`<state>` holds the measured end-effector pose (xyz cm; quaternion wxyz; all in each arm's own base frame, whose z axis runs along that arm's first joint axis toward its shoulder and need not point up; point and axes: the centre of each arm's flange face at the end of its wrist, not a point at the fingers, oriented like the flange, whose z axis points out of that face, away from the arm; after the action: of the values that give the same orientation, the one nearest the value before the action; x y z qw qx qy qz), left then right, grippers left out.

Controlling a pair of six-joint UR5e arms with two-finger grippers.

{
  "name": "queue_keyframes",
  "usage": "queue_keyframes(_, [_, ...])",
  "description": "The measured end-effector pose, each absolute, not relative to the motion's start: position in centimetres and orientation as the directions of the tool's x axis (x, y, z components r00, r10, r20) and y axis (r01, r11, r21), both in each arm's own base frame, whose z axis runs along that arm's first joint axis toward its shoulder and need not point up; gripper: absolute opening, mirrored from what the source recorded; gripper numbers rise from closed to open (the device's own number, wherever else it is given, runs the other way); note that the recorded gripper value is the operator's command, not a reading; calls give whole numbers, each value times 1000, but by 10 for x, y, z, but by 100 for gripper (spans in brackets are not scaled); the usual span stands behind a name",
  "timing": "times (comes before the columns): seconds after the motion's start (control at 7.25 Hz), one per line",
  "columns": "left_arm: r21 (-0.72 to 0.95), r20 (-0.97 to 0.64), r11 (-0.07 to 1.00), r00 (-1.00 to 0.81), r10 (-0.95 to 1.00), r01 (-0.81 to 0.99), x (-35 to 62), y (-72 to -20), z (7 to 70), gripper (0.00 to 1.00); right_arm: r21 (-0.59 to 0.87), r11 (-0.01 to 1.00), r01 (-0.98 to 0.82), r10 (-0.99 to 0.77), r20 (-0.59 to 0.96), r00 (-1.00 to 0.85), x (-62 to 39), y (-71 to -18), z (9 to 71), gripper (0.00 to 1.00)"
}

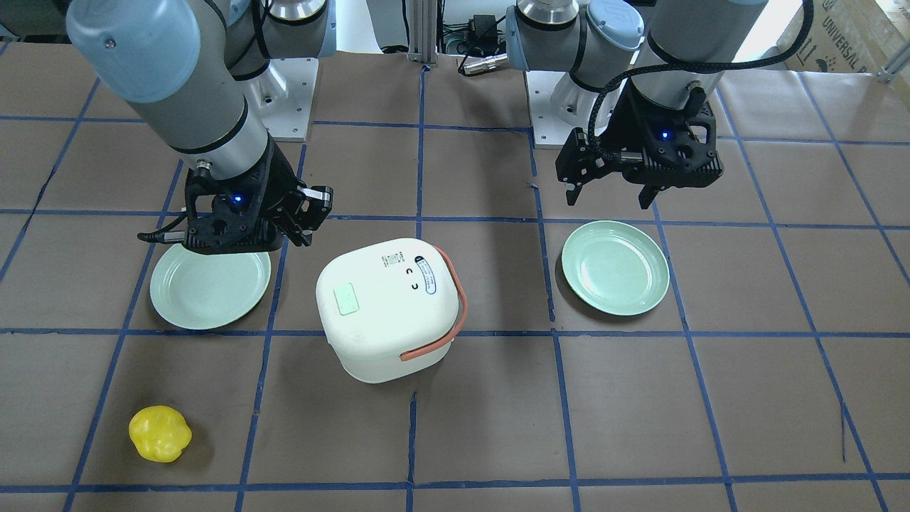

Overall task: Press rice cooker button
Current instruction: 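Move the right gripper over the rice cooker lid toward its green button, then press down on the green lid button with the closed right gripper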

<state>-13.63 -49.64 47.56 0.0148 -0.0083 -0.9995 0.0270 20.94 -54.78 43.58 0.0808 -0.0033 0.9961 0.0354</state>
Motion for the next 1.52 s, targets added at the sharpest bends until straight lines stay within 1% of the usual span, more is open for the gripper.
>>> queue_keyframes(0.55, [-54,29,998,-999,17,16,-136,-496,476,100,50,998,-35,-26,-178,-984,224,-572,402,12])
queue_keyframes(1.52, [-54,29,998,-999,17,16,-136,-497,475,100,34,999,-35,-27,-226,-974,233,-593,372,13])
